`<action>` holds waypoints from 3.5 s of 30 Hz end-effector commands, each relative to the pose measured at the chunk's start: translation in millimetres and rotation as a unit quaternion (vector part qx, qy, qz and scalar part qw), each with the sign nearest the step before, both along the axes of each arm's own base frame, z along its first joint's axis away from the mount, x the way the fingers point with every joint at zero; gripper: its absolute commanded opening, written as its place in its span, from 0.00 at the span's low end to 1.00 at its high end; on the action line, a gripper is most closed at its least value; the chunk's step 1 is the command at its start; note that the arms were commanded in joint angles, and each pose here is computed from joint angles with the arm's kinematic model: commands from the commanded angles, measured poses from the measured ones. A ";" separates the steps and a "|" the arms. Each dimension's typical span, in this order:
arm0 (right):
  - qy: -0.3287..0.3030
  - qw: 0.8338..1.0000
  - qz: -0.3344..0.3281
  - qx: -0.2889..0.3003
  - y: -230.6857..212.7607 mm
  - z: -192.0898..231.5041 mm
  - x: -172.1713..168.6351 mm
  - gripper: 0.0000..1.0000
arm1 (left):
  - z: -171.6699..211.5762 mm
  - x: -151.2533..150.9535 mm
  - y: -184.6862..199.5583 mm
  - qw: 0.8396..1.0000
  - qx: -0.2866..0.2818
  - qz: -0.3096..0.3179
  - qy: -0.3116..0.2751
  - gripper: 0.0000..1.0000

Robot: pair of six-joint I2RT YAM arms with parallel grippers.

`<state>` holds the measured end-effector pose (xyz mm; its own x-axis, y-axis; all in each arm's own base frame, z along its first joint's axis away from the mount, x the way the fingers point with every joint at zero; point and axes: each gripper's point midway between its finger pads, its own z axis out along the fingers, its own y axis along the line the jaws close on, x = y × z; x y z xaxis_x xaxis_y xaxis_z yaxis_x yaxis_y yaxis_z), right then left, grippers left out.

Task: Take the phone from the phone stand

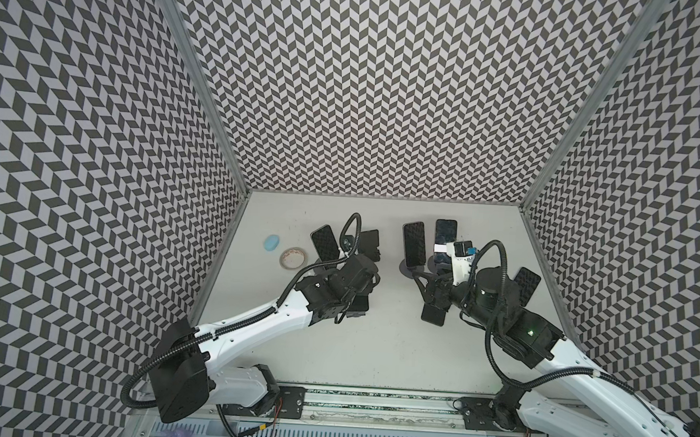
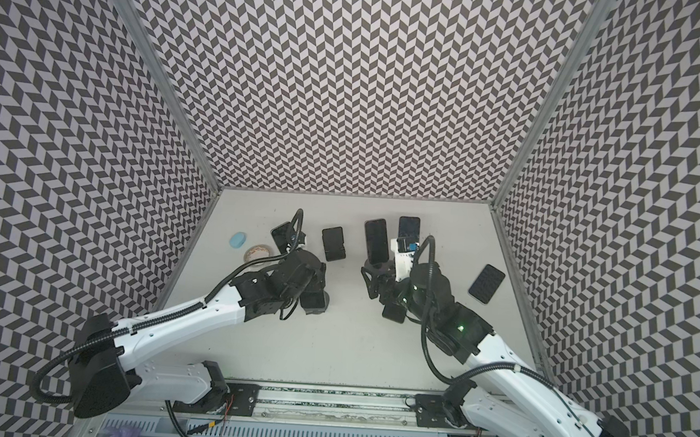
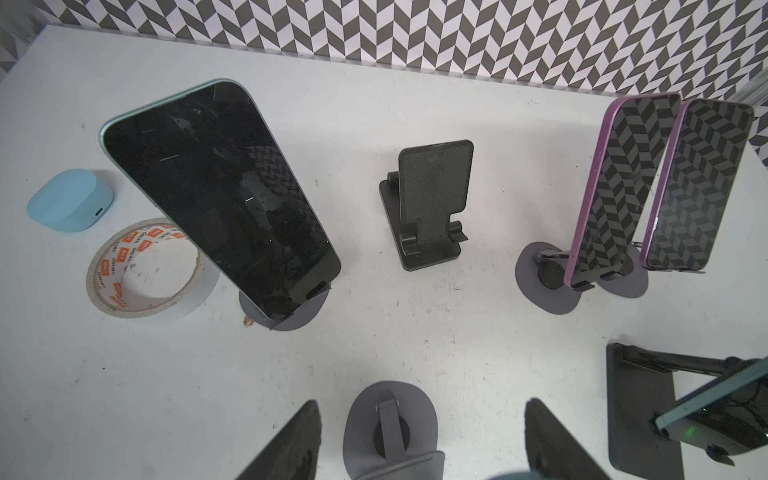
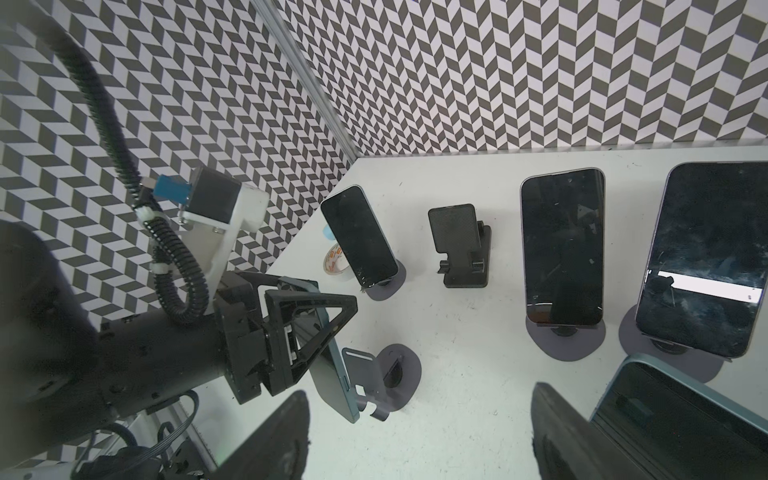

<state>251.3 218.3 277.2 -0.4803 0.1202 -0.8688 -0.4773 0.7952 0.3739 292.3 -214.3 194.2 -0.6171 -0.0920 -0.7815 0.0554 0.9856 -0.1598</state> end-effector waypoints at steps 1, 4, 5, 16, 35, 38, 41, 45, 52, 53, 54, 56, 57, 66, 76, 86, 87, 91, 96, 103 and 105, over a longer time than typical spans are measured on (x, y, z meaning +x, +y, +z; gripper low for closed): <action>-0.017 0.999 0.010 0.026 5.7 14.8 0.8 0.81 | 12.9 0.3 7.8 1.000 -0.014 0.004 -0.017 0.38; -0.010 0.999 0.021 0.025 10.7 12.0 0.3 0.80 | 11.3 -0.6 12.0 1.000 -0.013 0.006 -0.014 0.38; -0.009 0.999 0.026 0.026 12.7 11.8 -0.3 0.80 | 10.7 -0.5 13.1 1.000 -0.013 0.006 -0.014 0.38; -0.003 0.998 0.052 0.035 22.2 10.9 -4.7 0.79 | 5.5 -3.1 23.6 1.000 -0.028 -0.007 -0.013 0.38; 0.018 0.997 0.077 0.023 33.6 2.1 -11.6 0.77 | -7.6 -7.7 54.5 1.000 -0.021 0.001 0.003 0.38; 0.017 0.997 0.077 0.024 34.0 4.3 -12.3 0.77 | -12.0 -8.5 58.9 1.000 -0.014 0.003 0.009 0.38; 0.009 0.997 0.075 0.024 32.7 8.8 -13.1 0.77 | -16.5 -8.5 62.3 1.000 -0.007 0.003 0.014 0.38; -0.008 0.997 0.074 0.033 28.8 17.7 -15.8 0.77 | -19.5 -7.3 67.3 1.000 -0.001 0.007 0.019 0.38; -0.015 0.997 0.072 0.027 24.7 20.0 -17.9 0.76 | -24.8 -4.8 73.7 1.000 0.010 0.011 0.026 0.38; -0.017 0.997 0.073 0.028 24.8 21.0 -18.1 0.76 | -25.6 -4.6 74.4 1.000 0.011 0.011 0.027 0.38; -0.018 0.997 0.074 0.028 24.9 21.4 -18.4 0.76 | -26.3 -4.2 75.5 0.999 0.013 0.011 0.028 0.38; -0.020 0.997 0.075 0.031 25.1 22.7 -18.7 0.76 | -27.9 -3.5 77.4 0.999 0.018 0.012 0.032 0.38; -0.021 0.996 0.076 0.031 25.0 23.1 -19.2 0.76 | -29.3 -3.5 78.5 0.999 0.020 0.012 0.033 0.38; -0.023 0.995 0.088 0.047 31.0 26.5 -21.8 0.75 | -34.9 -1.4 89.4 0.998 0.034 0.008 0.047 0.38; -0.021 0.991 0.125 0.036 52.5 20.9 -30.3 0.75 | -34.1 5.3 99.6 0.997 0.048 0.009 0.055 0.38; -0.017 0.988 0.156 0.013 77.6 9.7 -39.2 0.75 | -36.4 7.3 104.9 0.997 0.046 0.009 0.061 0.38; -0.016 0.987 0.158 0.010 79.2 8.3 -40.1 0.75 | -36.8 7.1 104.5 0.997 0.051 0.002 0.061 0.38; -0.023 0.987 0.158 0.005 81.9 10.3 -41.6 0.75 | -40.8 5.8 102.4 0.997 0.049 -0.013 0.066 0.38; -0.024 0.986 0.167 0.001 85.5 8.3 -44.6 0.75 | -43.2 4.9 100.5 0.996 0.045 -0.024 0.068 0.37; -0.018 0.985 0.173 -0.012 91.2 2.7 -46.1 0.75 | -45.3 7.5 105.2 0.996 0.055 -0.028 0.069 0.35; -0.018 0.985 0.173 -0.013 91.3 2.3 -46.6 0.75 | -48.0 9.8 109.3 0.996 0.055 -0.022 0.074 0.34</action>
